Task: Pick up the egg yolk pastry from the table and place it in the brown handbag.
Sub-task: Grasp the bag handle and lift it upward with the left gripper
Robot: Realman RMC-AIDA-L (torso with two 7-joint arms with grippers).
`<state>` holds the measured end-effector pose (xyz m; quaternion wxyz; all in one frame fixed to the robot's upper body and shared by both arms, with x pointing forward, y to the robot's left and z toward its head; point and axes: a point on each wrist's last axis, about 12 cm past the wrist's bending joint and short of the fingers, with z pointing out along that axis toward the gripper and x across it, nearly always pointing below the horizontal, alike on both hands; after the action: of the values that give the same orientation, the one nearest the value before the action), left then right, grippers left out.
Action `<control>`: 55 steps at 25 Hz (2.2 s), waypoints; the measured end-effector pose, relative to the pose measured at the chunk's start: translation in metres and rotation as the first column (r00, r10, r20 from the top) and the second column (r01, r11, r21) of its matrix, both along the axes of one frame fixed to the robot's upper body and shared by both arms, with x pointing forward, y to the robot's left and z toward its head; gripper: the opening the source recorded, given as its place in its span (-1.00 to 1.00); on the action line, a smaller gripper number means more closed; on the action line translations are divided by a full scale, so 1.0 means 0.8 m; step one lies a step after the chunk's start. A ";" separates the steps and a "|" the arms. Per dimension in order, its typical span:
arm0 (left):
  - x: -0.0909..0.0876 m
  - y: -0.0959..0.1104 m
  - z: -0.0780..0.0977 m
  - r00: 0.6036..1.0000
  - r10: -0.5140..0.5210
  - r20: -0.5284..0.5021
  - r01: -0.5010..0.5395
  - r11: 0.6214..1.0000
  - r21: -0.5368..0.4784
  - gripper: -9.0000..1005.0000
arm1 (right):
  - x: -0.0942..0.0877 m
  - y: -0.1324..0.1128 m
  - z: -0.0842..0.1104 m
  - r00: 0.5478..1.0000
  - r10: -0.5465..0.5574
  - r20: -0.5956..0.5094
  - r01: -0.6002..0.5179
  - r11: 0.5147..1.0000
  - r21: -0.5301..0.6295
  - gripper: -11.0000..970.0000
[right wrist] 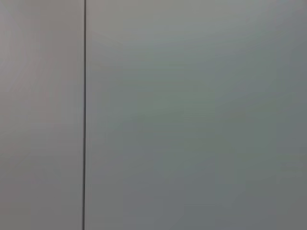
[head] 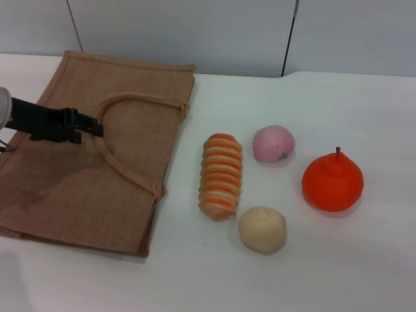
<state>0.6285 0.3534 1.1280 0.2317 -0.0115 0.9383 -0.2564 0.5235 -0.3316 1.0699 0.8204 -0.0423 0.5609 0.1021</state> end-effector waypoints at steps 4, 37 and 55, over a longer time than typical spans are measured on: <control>0.001 -0.002 -0.001 1.000 -0.002 -0.013 0.002 1.000 0.012 0.18 | 0.000 0.000 0.000 1.000 -0.001 0.000 0.001 1.000 0.000 0.79; 0.026 -0.027 -0.022 0.996 -0.012 0.086 0.000 0.990 0.144 0.09 | 0.002 0.001 0.001 1.000 0.003 0.003 -0.003 1.000 0.001 0.79; 0.035 -0.048 -0.031 0.993 -0.046 0.111 0.021 0.976 0.215 -0.09 | 0.001 0.002 0.000 1.000 0.003 0.002 -0.003 1.000 0.001 0.78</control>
<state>0.6566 0.3148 1.1033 0.2812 0.0442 0.9454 -0.1586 0.5245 -0.3302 1.0703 0.8208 -0.0428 0.5601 0.1038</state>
